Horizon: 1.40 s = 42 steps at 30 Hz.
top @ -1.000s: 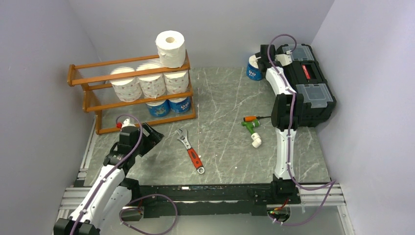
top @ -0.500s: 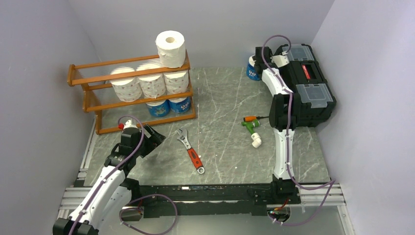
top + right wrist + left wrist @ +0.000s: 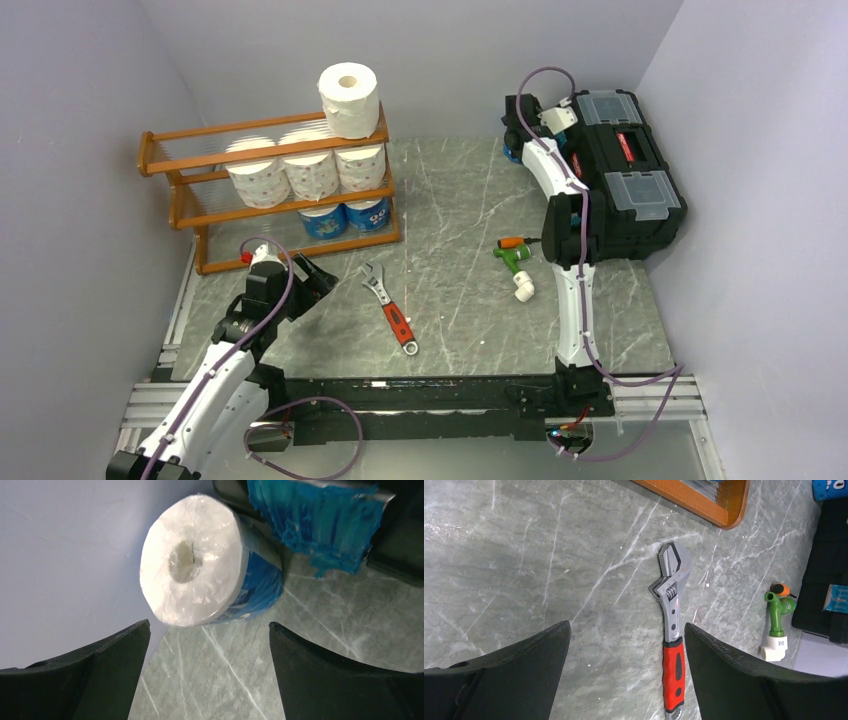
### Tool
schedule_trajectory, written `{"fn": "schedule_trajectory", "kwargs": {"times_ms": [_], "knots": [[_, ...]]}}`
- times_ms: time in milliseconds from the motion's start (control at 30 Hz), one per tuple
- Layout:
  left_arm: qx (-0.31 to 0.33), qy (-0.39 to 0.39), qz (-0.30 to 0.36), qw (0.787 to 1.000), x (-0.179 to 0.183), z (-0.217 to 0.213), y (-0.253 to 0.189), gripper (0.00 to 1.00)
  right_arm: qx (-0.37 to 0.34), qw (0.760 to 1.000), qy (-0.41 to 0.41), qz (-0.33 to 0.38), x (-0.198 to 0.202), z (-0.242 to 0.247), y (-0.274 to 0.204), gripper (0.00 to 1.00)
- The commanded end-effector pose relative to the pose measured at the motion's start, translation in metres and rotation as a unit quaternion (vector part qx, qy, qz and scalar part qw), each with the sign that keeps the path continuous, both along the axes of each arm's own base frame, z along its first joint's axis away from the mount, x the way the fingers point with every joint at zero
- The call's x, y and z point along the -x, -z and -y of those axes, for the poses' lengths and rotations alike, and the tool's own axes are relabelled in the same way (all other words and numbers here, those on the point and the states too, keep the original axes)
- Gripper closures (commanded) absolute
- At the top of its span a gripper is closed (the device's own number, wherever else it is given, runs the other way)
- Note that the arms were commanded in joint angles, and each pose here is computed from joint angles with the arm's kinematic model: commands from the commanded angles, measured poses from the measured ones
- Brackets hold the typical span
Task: Place and organize the paper towels onto the shelf
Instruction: Move the paper towel to the center of the board.
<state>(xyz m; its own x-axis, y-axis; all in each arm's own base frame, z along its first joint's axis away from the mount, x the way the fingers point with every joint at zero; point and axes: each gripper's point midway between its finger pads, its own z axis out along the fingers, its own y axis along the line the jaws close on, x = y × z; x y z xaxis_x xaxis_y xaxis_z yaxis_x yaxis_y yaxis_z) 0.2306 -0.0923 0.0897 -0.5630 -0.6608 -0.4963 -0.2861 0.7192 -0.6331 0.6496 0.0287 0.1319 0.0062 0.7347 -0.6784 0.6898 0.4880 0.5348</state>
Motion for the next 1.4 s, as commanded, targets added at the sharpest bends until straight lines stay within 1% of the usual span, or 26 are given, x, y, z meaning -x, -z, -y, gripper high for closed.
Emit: {"fn": "schedule_trajectory", "kwargs": {"times_ms": [0, 267, 600, 700, 833, 933, 1167, 1367], "knots": [[-0.006, -0.003, 0.02, 1.0, -0.005, -0.002, -0.008, 0.1, 0.003, 1.0, 0.025, 0.013, -0.004, 0.02, -0.009, 0.09], [-0.005, 0.002, 0.019, 1.0, -0.008, 0.001, -0.008, 0.1, 0.002, 1.0, 0.026, -0.004, -0.006, 0.024, 0.008, 0.1], [-0.004, 0.004, 0.014, 1.0, -0.009, 0.003, -0.004, 0.1, -0.004, 1.0, 0.008, -0.021, -0.011, 0.021, 0.031, 0.16], [-0.002, 0.005, 0.013, 1.0, -0.008, 0.004, -0.004, 0.1, -0.005, 1.0, -0.001, -0.021, -0.011, 0.019, 0.032, 0.25], [0.0, 0.006, 0.013, 1.0, -0.009, 0.004, -0.005, 0.1, -0.008, 1.0, -0.009, -0.013, -0.009, 0.017, 0.029, 0.47], [0.0, 0.007, 0.014, 1.0, -0.009, 0.004, -0.005, 0.1, -0.011, 1.0, -0.014, -0.007, -0.009, 0.016, 0.023, 0.56], [0.004, 0.008, 0.015, 1.0, -0.007, 0.006, -0.006, 0.1, -0.017, 1.0, -0.025, 0.006, -0.009, 0.012, 0.007, 0.71], [0.009, 0.01, 0.019, 1.0, -0.005, 0.006, -0.009, 0.1, -0.024, 0.999, -0.033, 0.017, 0.001, 0.01, -0.01, 0.74]]}}
